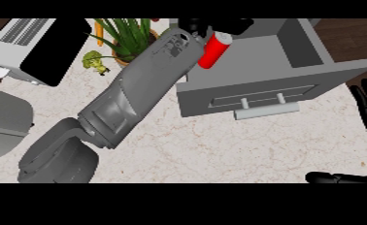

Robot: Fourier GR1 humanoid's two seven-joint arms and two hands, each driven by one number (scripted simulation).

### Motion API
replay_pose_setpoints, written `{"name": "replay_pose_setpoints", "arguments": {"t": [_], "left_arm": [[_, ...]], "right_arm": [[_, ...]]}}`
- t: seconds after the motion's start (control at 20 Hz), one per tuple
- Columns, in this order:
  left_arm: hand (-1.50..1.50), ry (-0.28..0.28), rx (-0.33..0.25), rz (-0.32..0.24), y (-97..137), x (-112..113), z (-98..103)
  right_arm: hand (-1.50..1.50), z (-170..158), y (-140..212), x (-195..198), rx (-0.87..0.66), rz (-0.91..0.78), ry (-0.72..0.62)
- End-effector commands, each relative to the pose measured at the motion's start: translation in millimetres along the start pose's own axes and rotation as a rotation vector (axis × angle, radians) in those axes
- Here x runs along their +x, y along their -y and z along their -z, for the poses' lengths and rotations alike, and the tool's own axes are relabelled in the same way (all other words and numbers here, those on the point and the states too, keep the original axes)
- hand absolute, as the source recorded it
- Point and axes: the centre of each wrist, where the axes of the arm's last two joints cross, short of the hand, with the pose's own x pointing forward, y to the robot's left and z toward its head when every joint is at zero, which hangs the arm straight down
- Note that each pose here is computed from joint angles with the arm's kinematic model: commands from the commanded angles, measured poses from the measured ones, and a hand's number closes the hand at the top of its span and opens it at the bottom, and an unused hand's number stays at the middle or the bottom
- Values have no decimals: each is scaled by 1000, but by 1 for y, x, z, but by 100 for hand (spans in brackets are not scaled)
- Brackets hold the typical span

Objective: Pick up the can, place it into the drawer and close the drawer

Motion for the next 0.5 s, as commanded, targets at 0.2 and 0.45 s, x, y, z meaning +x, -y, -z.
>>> {"name": "replay_pose_setpoints", "arguments": {"t": [0.2, 0.45], "left_arm": [[-150, -15, 40, -24, -1, -9, -1], [-150, -17, 41, -80, 2, 9, -1]], "right_arm": [[-150, 2, -5, 11, 0, -20, 43], [-150, 7, 9, 31, 30, -249, 131]]}}
